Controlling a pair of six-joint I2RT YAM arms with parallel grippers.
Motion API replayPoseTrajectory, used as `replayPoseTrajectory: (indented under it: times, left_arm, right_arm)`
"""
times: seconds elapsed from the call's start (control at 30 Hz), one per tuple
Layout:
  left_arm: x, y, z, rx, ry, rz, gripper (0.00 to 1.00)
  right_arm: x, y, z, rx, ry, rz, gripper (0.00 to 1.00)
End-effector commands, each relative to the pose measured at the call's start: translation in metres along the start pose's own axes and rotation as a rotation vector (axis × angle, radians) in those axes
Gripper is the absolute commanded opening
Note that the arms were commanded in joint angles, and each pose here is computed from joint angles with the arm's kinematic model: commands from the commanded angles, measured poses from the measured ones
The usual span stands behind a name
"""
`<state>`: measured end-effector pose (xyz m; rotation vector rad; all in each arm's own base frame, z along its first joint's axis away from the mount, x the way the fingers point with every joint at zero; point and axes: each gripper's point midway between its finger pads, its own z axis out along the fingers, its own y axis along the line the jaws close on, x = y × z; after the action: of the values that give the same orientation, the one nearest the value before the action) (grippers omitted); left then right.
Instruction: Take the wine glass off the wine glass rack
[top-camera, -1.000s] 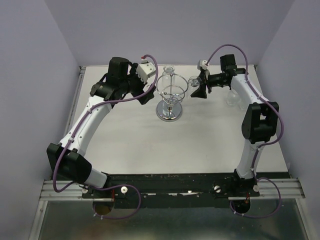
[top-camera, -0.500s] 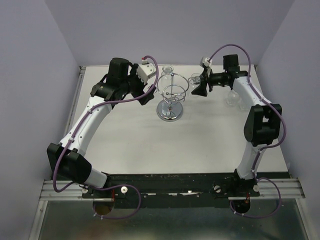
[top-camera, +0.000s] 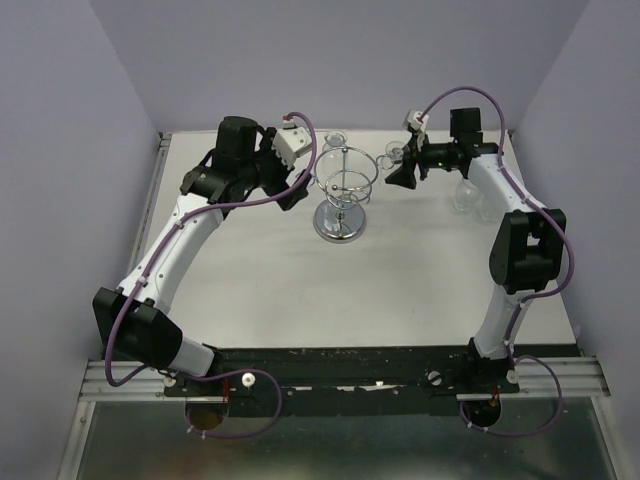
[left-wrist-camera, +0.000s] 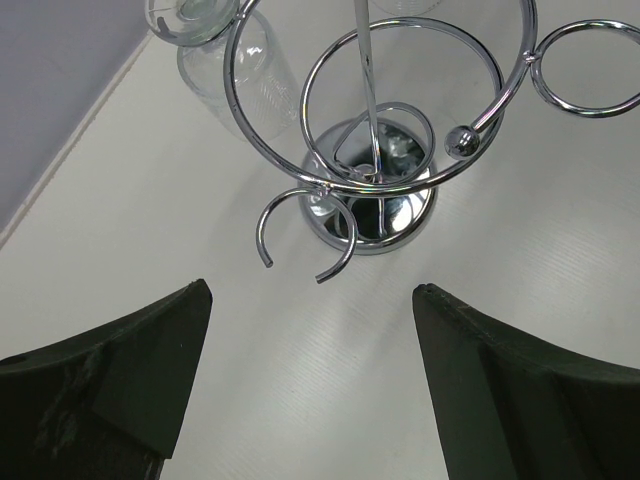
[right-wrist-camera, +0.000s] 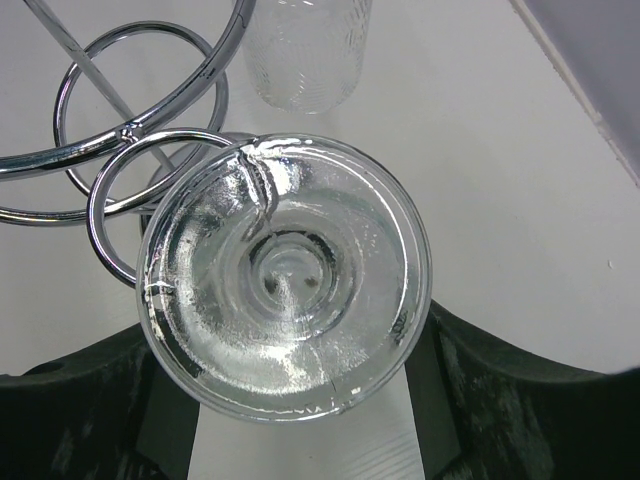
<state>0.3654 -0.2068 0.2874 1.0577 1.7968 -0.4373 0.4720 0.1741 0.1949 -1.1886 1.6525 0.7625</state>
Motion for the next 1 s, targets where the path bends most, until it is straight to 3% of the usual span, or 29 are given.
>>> replayPoseTrajectory:
  times: [0.0,0.37,0.63,0.77,0.87,0.97]
  left_arm:
    - [-0.012,-0.006,-0.005,0.013,-0.044,0.026,0.99]
    - [-0.022,-0.001,-0.011,-0.017,-0.06,0.093,0.99]
    - [-0.022,-0.001,-0.049,-0.134,0.018,0.307,0.99]
    - [-0.03,-0.011,-0.053,-0.167,0.081,0.428,0.99]
    - [-0.053,-0.022,-0.054,-0.147,0.029,0.497,0.99]
    - [-0.089,-0.034,-0.055,-0.156,-0.123,0.549,0.99]
  right_arm:
    - [-0.022,-0.005,-0.014,0.054,-0.027,-0.059,0.01]
    - [-0.029,-0.015,-0.056,0.162,-0.033,-0.033,0.01]
    - [-0.067,0.014,-0.101,0.242,-0.086,-0.102,0.01]
    - [-0.089,0.041,-0.113,0.258,-0.167,-0.048,0.01]
    - [-0.11,0.066,-0.121,0.224,-0.238,0.033,0.01]
    - [-0.129,0.093,-0.131,0.191,-0.28,0.103,0.01]
